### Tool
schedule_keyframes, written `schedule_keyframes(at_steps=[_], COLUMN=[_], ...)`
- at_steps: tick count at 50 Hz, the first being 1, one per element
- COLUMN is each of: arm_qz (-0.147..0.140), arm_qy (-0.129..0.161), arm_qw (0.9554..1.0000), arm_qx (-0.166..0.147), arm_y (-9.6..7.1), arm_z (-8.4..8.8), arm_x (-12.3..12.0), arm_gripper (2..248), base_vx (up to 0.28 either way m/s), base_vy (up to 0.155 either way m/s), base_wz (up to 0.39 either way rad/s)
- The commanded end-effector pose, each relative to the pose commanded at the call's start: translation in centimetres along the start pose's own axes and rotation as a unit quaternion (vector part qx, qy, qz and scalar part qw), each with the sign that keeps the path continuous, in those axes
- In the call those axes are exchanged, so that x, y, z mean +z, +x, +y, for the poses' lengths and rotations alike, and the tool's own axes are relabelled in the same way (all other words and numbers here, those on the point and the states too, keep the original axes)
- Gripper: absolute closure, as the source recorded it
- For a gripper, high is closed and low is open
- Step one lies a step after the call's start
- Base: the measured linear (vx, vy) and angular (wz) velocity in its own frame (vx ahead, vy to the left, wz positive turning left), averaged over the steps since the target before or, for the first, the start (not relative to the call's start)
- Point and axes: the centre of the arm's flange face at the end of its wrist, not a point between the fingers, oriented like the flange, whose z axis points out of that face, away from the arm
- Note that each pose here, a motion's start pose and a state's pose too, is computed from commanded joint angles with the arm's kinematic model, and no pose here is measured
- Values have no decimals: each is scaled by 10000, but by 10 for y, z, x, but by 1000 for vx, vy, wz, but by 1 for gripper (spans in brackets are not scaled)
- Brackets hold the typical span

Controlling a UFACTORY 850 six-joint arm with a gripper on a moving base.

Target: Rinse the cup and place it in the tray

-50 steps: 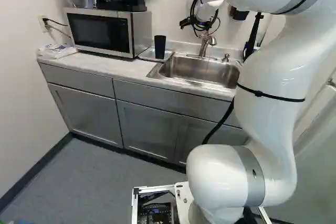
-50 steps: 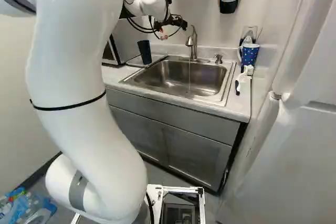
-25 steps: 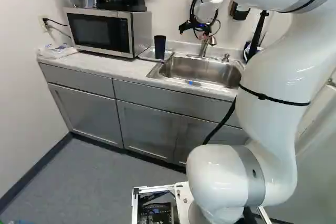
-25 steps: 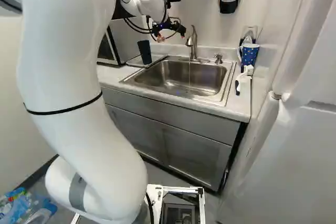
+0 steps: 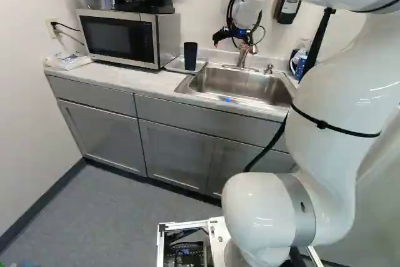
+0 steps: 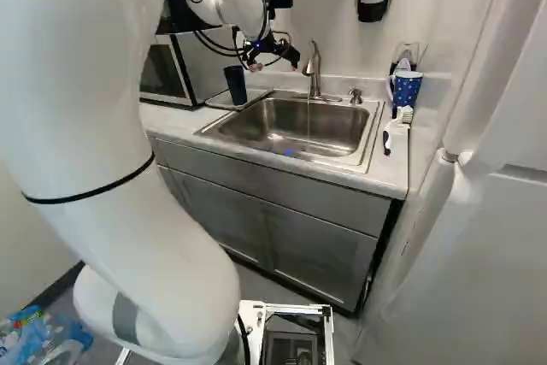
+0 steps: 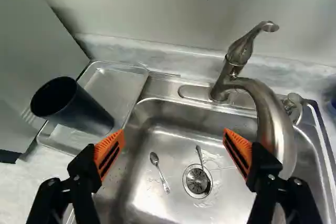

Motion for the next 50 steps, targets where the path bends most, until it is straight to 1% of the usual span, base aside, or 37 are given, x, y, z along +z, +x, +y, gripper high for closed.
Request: schedule_keyframes(at_steps=[10,37,50], arm_qz=[-9,-53,-190], arm_qy=[3,-58,-130], arm_qw=[10000,10000,9997], arm_qx=[-3,45,100], arm_y=[-12,-48,-54], arm_z=[0,9,17], arm_x=[-15,-57,-61], arm_gripper=[3,3,3], base_vx=[0,0,0], base_vy=[0,0,0], base_wz=[0,0,0])
